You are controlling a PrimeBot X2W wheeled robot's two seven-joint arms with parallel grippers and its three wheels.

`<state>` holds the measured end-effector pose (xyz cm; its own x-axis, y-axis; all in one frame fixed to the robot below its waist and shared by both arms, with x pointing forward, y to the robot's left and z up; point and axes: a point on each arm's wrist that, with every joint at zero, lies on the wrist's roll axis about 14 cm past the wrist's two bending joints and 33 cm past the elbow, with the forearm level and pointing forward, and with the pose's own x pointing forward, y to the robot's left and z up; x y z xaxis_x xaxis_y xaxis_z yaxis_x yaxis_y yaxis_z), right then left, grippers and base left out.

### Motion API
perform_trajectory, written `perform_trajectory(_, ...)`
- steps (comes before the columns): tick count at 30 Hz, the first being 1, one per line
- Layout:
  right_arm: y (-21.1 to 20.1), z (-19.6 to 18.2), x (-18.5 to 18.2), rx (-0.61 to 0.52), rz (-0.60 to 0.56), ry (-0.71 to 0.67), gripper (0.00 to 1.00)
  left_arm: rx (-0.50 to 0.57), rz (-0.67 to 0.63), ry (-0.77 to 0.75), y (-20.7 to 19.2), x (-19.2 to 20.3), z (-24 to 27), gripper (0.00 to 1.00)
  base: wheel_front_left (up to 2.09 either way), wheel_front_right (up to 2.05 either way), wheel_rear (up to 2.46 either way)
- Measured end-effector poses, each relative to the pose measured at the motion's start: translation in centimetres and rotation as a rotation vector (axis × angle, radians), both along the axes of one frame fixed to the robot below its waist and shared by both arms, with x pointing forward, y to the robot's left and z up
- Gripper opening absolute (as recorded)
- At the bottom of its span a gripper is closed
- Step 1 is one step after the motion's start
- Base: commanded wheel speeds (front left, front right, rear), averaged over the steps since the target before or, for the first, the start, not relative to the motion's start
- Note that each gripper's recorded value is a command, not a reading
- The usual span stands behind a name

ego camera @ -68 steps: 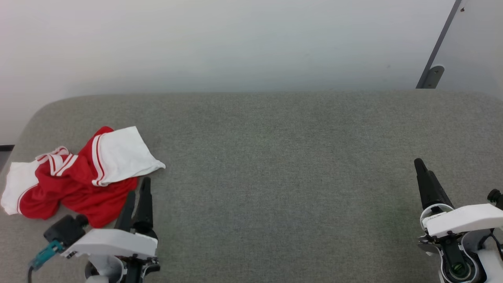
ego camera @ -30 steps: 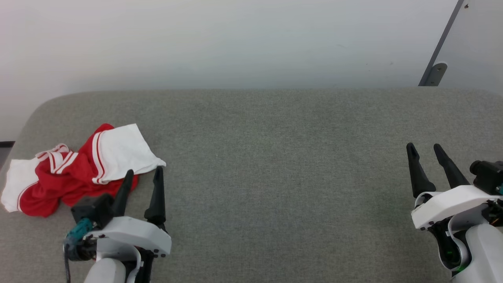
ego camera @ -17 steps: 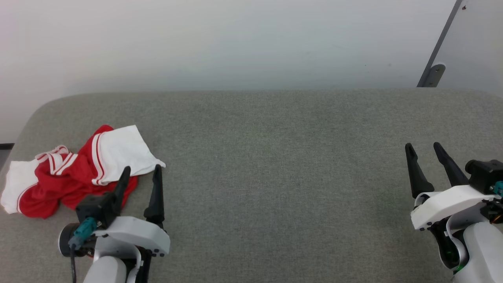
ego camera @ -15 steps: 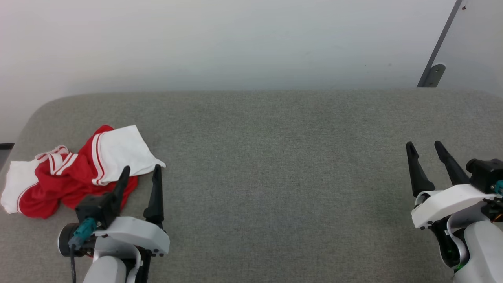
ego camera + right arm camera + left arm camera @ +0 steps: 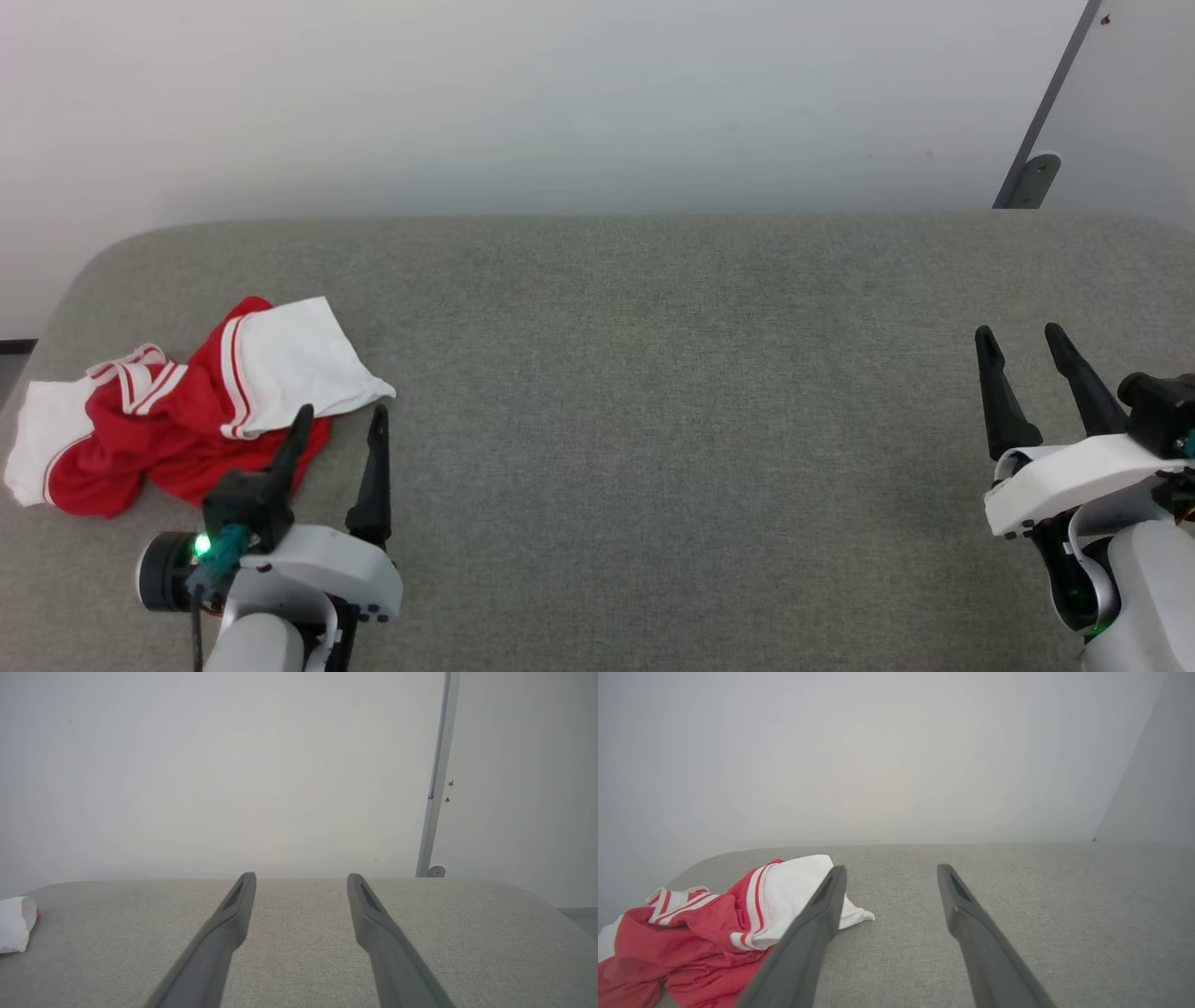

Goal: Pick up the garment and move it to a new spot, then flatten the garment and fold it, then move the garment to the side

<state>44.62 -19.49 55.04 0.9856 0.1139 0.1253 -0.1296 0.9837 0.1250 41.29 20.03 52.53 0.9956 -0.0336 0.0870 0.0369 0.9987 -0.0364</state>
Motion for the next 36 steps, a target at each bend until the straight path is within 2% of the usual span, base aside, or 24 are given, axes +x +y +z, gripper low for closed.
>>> perform_trajectory(7,-0.3,0.7,-0.1,-0.015,-0.008,-0.027,1.00,0.049,-0.007,-0.003,0.0,0.0,0.0,1.00,0.00,0.00,0.00)
perform_trajectory(23,-0.4,1.5,0.3,-0.003,-0.022,-0.064,1.00,0.082,-0.001,-0.017,0.4,-0.4,0.0,1.00,0.00,0.00,0.00)
perform_trajectory(28,0.7,1.1,0.4,0.009,0.003,-0.058,1.00,0.068,0.017,-0.014,0.8,-0.8,-0.1,1.00,0.00,0.00,0.00)
perform_trajectory(36,5.6,0.5,1.6,0.015,0.127,-0.046,1.00,0.056,0.146,-0.005,4.3,-2.9,-0.3,1.00,0.00,0.00,0.00)
